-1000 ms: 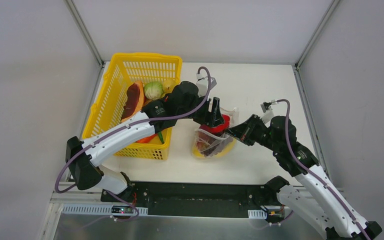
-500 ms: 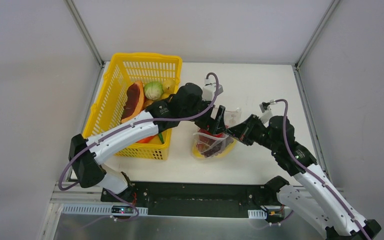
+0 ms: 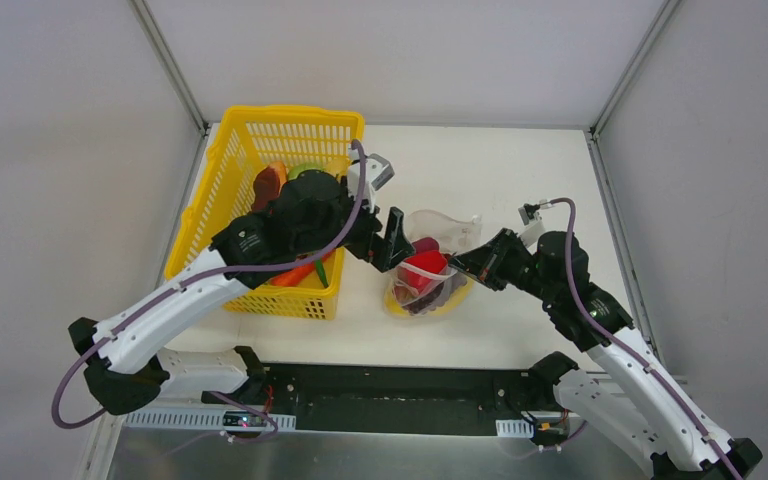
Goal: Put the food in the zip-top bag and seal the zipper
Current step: Place the fake fruit in the zipper food storage bag, then zip the zipper food storage bag at the center of the board.
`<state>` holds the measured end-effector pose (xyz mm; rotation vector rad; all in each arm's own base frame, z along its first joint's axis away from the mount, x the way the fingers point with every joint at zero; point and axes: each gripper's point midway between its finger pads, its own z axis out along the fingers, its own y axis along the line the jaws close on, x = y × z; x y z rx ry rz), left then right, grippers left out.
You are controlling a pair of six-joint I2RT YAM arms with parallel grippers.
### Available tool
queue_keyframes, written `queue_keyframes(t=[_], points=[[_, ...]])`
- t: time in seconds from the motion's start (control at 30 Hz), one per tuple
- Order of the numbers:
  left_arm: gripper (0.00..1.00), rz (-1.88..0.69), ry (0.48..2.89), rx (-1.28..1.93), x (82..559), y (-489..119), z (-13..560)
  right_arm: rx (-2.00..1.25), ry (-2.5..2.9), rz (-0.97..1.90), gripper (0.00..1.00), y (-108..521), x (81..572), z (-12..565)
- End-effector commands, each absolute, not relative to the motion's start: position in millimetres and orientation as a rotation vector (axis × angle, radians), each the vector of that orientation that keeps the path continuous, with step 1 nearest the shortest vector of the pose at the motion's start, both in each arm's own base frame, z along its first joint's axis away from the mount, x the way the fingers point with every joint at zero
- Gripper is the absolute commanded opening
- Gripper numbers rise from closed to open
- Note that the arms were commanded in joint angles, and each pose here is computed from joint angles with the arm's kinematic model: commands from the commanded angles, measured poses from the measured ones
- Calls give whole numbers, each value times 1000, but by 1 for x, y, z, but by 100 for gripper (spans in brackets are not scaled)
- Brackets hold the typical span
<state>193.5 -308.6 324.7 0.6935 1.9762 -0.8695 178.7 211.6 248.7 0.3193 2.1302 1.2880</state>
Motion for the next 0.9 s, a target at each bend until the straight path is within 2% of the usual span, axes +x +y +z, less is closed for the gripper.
queue_keyframes(t=[0.0,0.13,0.47,0.57,0.7,0.8,0.87], points=[[92,-719,2069,699,192,-283,292,295,2068,1314,0,214,183,263],[92,-769,2091,788,179,-288,272,295,2066,1314,0,214,183,264],[88,-719,2058,962,185,-299,245,305,2074,1300,0,212,183,262],[76,-717,1995,991,190,-305,249,305,2076,1298,0,212,183,262],[48,-744,1917,1080,186,-311,253,295,2083,1284,0,212,184,260],[37,-789,1848,1133,181,-317,254,290,2077,1271,0,211,186,261],[25,-799,1829,1157,179,-319,252,281,2072,1262,0,210,187,261]])
